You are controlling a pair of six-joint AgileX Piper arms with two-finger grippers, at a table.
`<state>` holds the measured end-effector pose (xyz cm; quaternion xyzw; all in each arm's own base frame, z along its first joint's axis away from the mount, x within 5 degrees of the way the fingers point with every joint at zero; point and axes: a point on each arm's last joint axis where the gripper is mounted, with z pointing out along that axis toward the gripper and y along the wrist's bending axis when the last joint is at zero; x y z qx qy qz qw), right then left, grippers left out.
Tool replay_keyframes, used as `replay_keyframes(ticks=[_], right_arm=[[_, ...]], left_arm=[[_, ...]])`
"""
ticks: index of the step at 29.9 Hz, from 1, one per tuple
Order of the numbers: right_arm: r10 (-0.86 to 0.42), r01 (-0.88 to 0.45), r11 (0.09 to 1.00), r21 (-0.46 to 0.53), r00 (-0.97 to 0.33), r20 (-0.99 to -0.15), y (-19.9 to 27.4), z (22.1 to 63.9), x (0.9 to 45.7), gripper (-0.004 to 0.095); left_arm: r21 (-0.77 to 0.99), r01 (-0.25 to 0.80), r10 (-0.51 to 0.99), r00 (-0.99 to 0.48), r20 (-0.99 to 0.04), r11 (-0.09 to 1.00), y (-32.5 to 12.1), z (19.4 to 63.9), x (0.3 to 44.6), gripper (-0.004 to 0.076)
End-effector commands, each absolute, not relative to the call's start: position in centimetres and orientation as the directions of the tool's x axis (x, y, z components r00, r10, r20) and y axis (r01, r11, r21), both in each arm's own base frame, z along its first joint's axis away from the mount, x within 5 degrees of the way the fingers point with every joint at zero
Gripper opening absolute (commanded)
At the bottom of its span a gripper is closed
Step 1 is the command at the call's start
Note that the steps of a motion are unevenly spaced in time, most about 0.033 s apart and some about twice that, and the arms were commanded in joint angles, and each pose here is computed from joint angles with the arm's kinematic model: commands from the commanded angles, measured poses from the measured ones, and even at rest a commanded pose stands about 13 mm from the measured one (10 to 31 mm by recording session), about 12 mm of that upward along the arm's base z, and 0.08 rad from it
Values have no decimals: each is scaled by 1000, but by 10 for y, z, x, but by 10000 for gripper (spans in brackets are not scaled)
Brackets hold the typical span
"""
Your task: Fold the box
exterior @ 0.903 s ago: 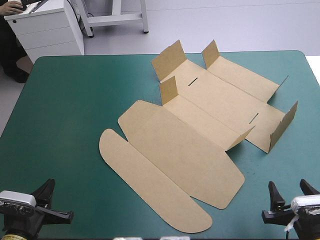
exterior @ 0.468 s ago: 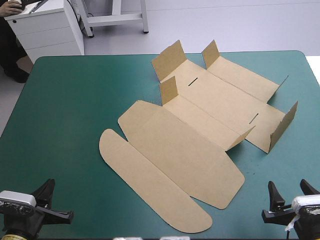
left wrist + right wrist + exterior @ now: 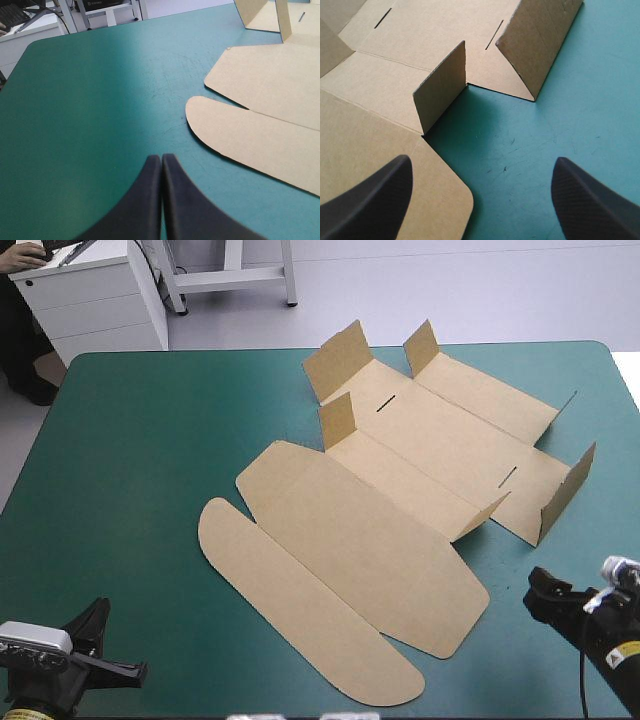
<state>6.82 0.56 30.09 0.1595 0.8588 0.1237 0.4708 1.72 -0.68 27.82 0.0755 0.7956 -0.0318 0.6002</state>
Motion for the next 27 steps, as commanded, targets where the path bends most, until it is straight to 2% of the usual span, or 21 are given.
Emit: replay_keyframes(ticks=[1, 5, 15, 19, 27], right_arm=[[486, 204, 872, 444, -464, -741, 5, 332, 102, 714], [548, 273, 834, 479, -509, -664, 6, 346, 142, 714], [678, 407, 691, 598, -652, -339, 24, 338, 236, 714], [697, 481, 663, 574, -676, -239, 26, 314, 262, 714], [705, 552, 650, 522, -694, -145, 27, 280, 284, 690]], left_arm=[[26, 165, 59, -194, -979, 986, -8, 290, 19, -10], [26, 165, 59, -194, -979, 986, -8, 290, 19, -10], [26, 165, 59, -194, -979, 986, -8, 290, 19, -10], [26, 165, 59, -194, -979, 986, -8, 290, 19, -10], [26, 165, 59, -194, -979, 986, -8, 290, 19, -10]])
